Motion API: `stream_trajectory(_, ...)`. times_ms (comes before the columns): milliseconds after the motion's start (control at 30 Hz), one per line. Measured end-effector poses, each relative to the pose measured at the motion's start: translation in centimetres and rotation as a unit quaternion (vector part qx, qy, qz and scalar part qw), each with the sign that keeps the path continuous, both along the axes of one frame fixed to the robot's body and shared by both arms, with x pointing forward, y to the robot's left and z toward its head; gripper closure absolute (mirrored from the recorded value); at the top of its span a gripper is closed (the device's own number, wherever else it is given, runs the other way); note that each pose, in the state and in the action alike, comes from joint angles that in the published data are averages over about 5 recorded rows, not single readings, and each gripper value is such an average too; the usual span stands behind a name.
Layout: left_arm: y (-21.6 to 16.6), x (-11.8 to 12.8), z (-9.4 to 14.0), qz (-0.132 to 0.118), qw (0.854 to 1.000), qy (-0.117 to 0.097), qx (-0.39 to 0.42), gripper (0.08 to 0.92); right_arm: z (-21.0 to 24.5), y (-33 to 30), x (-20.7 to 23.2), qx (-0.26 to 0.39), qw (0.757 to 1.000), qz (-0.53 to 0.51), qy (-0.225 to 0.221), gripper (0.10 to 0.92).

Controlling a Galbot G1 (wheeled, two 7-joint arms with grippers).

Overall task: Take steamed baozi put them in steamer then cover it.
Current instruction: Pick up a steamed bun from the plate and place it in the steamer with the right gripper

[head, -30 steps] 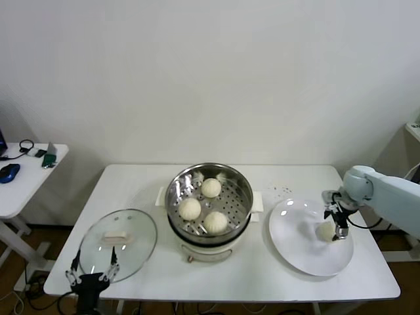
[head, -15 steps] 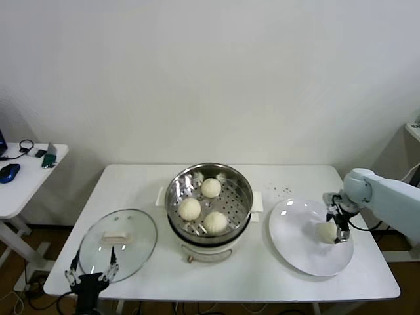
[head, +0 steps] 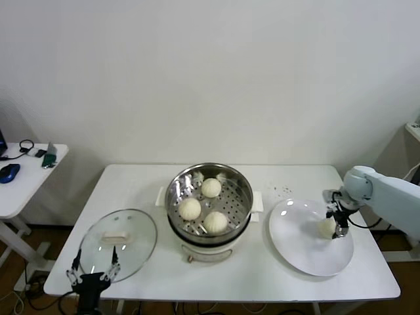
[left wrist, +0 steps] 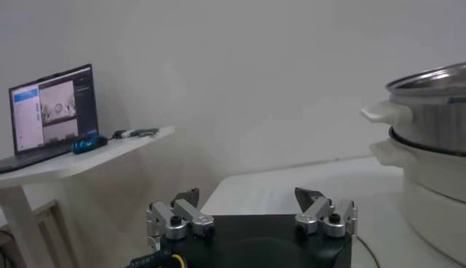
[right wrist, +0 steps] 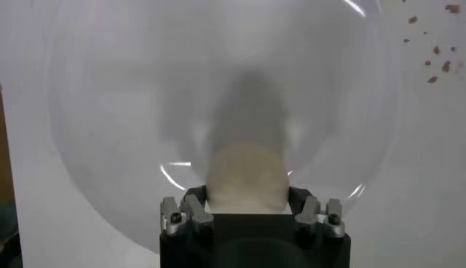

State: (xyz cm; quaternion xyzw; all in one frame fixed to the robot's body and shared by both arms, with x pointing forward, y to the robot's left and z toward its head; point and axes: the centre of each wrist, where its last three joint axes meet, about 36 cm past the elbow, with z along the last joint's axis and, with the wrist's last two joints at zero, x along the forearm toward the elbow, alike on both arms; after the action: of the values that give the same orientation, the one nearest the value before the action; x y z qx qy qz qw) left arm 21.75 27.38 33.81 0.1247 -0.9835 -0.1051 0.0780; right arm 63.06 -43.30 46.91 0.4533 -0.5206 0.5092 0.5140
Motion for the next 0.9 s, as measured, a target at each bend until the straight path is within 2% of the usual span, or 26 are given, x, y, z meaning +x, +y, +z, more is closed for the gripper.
stream_trajectory(200,-0.3,0.2,0.3,-0.004,1.0,-0.005,-0.002,0.177,4.3,2.2,1.9,0.022,0.999,-0.002,-0.026,0.318)
stream_trajectory(567,-1.3,0.7,0.6,-0.015,1.0,-0.012,-0.01,0.177,17.0,9.8,6.0,0.075,0.993,0.013,-0.087,0.318)
stream_trajectory(733,-1.4,0.5,0.7,-0.021,1.0,-0.013,-0.01,0.177,22.1,14.7,6.4,0.1,0.989,0.028,-0.109,0.318)
stream_trajectory(900,-1.6,0.3,0.8,-0.031,0.999,-0.015,-0.009,0.177,25.3,19.4,5.8,0.115,0.986,0.046,-0.113,0.318)
